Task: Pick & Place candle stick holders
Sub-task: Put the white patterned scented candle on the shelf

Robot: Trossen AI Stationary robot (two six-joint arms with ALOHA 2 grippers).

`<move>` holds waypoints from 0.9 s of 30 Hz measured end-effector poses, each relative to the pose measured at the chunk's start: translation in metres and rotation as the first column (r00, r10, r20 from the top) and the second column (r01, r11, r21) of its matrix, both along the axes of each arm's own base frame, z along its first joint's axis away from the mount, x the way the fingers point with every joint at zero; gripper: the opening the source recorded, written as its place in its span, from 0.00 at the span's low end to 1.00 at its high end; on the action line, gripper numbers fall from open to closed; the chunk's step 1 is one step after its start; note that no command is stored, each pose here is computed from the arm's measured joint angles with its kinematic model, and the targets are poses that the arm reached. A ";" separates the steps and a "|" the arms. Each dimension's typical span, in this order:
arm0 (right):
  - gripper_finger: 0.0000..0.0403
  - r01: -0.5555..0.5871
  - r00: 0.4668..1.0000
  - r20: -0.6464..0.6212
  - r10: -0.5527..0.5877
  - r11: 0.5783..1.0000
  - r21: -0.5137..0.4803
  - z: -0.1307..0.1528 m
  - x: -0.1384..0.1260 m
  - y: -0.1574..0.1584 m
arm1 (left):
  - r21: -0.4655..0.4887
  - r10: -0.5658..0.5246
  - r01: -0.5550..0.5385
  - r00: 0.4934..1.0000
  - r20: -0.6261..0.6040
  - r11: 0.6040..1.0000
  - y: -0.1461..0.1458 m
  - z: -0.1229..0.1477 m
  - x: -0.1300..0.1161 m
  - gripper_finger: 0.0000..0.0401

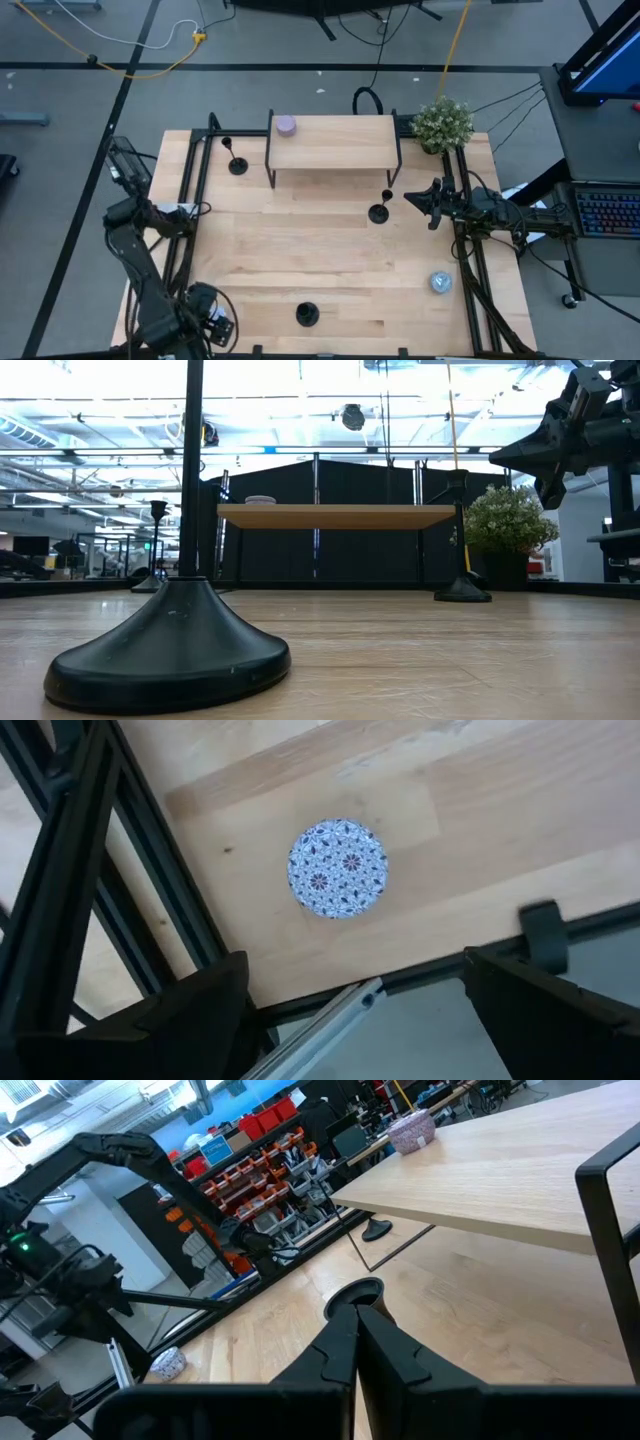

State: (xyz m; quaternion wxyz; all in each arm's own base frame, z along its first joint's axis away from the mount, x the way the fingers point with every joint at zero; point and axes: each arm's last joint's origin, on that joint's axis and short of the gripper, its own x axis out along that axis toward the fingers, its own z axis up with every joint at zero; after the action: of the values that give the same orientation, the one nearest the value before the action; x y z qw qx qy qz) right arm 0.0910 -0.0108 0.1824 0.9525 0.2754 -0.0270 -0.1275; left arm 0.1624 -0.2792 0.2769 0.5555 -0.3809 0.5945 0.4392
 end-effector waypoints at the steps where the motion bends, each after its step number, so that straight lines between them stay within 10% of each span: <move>1: 0.00 0.000 1.000 0.000 0.000 1.000 0.000 0.000 0.000 0.000 | 0.008 0.003 -0.003 1.000 -0.004 1.000 -0.001 -0.002 0.001 0.96; 27: 0.00 0.000 1.000 0.000 0.000 1.000 0.000 0.000 0.000 0.000 | -0.066 -0.028 0.025 0.998 -0.047 0.998 -0.004 -0.090 -0.001 0.98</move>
State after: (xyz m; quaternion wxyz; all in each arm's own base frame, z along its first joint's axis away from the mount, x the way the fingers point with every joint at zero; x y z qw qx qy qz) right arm 0.0910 -0.0108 0.1824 0.9525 0.2754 -0.0270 -0.1274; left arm 0.1614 -0.2837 0.1865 0.5341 -0.3801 0.6268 0.4212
